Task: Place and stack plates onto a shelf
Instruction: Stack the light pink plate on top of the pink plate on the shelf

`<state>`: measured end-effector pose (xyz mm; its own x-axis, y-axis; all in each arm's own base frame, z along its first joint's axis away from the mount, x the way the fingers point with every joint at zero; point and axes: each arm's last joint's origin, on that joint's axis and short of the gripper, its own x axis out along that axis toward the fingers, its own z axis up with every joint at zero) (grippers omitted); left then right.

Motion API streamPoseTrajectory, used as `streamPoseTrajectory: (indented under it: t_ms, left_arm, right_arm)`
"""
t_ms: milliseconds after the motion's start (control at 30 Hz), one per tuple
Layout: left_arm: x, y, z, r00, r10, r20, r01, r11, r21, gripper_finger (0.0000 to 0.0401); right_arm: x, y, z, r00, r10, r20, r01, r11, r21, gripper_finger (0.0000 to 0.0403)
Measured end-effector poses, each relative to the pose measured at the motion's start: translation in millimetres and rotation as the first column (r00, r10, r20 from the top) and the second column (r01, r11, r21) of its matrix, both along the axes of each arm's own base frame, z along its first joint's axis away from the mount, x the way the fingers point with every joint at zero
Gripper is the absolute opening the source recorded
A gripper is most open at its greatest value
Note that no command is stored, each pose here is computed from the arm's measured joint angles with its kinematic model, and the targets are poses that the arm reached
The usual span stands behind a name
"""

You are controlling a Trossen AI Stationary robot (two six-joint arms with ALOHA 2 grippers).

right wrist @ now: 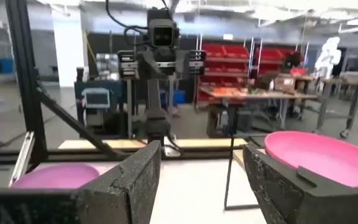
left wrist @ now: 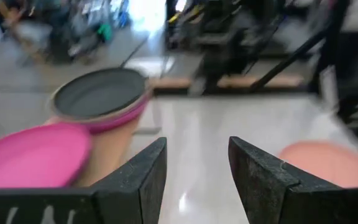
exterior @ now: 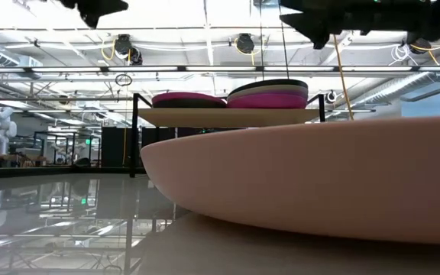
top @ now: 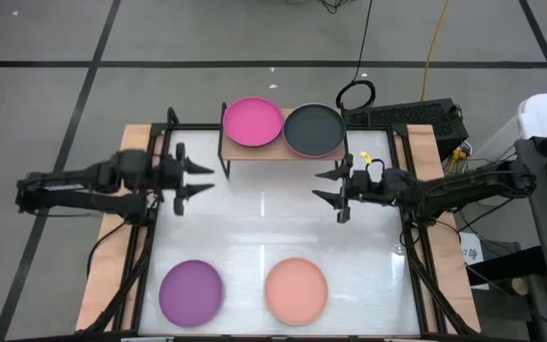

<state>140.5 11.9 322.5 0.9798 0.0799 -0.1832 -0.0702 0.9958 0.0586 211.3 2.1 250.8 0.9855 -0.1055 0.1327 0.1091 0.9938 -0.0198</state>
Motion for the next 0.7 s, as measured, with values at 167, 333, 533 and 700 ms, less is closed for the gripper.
streamPoseTrajectory:
  t_ms: [167, 333, 533, 700]
  left_arm:
    - [-1.1, -9.6, -39.0, 0.988, -0.065, 0.137, 0.065, 0.998, 0.003, 0.0177]
    - [1.4, -10.6, -65.6, 0.986, -0.076, 0.152, 0.072, 0.997, 0.028, 0.0177]
    - [2.1, -10.6, -70.2, 0.983, -0.07, 0.17, 0.071, 0.997, 0.004, 0.0177]
    - [2.1, -10.7, -70.5, 0.983, -0.064, 0.17, 0.071, 0.997, -0.034, 0.0177]
  right_arm:
    - [9.2, 2.7, 12.6, 0.997, 0.016, -0.072, -0.015, 1.0, 0.009, 0.021]
    - [25.1, 13.2, 10.2, 0.985, 0.058, -0.162, -0.057, 0.998, 0.009, 0.021]
    - [58.8, 31.8, 17.2, 0.96, 0.1, -0.26, -0.12, 0.991, -0.065, 0.021]
    - [80.5, 47.2, 12.5, 0.896, 0.134, -0.424, -0.169, 0.985, -0.045, 0.021]
